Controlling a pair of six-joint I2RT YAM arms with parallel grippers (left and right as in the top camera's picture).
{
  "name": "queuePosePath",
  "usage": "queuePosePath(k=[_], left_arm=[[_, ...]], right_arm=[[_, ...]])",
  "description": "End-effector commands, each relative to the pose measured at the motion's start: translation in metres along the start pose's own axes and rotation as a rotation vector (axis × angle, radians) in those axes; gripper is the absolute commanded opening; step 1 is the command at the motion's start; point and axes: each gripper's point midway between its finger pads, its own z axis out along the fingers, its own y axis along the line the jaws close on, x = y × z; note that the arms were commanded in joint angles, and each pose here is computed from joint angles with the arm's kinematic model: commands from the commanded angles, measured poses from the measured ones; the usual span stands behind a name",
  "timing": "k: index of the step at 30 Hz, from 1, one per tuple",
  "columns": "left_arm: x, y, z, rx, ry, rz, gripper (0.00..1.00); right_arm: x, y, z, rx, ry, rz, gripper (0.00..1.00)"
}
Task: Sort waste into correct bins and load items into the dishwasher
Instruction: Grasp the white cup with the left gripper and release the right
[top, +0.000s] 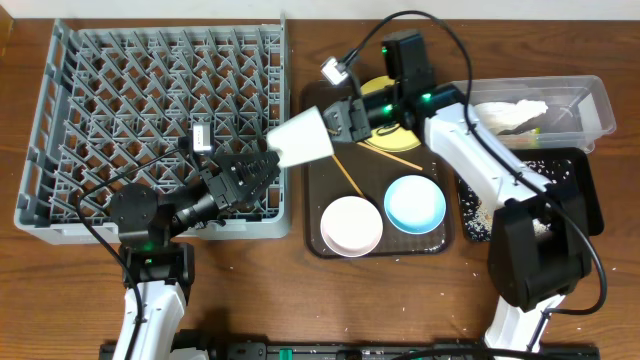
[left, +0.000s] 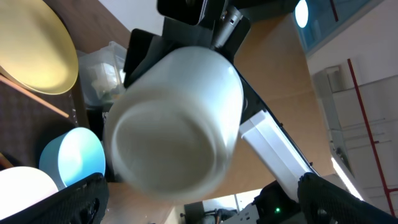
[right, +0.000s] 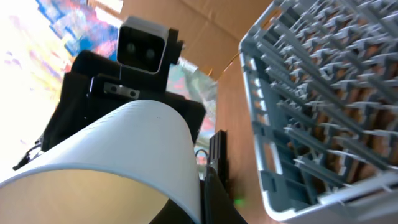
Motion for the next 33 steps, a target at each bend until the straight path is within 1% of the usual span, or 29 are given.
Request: queuePosePath(k=[1,5,10,11,15,16,18,19,20,24,30,31,32,33], left_arm=[[0.001,-0.007,0.001,0.011,0.017,0.018,0.98],[0.000,-0.007,0.001,0.010,0.010,0.018,0.98],[-0.007,-0.006,0.001,0.005,-0.029,0.018,0.98],[-0.008,-0.006,0.001,0.004,-0.035,0.017,1.00],[-0.008,-0.006,0.001,0.004,-0.036,0.018,0.94],[-0.008,-0.006,0.001,0.004,-0.036,0.018,0.89],[-0.008,-0.006,0.001,0.004,-0.036,0.018,0.84],[-0.008,-0.006,0.001,0.004,-0.036,0.017,0.80],[-0.008,-0.006,0.001,0.004,-0.036,0.018,0.78],[-0.008,-0.006,0.001,0.004,-0.036,0.017,0.75],[-0.008,-0.006,0.001,0.004,-0.036,0.017,0.48],[-0.008,-0.006,0.001,0.004,-0.037,0.018,0.45],[-0.009,-0.006,0.001,0.003,-0.040,0.018,0.43],[-0.009,-0.006,0.001,0.003,-0.041,0.017,0.42]], right_arm=[[0.009,0.004,0.019,-0.024,0.040,-0.018,0.01],[0.015,0.006,0.032,-0.028,0.066,-0.007,0.01],[0.018,-0.005,0.033,0.031,0.062,0.037,0.01],[0.019,-0.004,0.033,0.030,0.063,0.034,0.01],[0.019,-0.004,0.034,0.029,0.065,0.036,0.01],[0.020,-0.004,0.034,0.029,0.066,0.036,0.01],[0.020,-0.003,0.036,0.022,0.070,0.035,0.01],[0.021,-0.002,0.037,0.019,0.073,0.035,0.01],[0.022,0.000,0.038,0.013,0.077,0.034,0.01],[0.024,0.001,0.042,0.007,0.086,0.026,0.01],[0.025,0.003,0.043,0.000,0.089,0.026,0.01],[0.025,0.003,0.043,-0.001,0.090,0.025,0.03],[0.025,0.003,0.043,-0.001,0.090,0.026,0.10],[0.025,0.003,0.043,-0.001,0.090,0.025,0.19]])
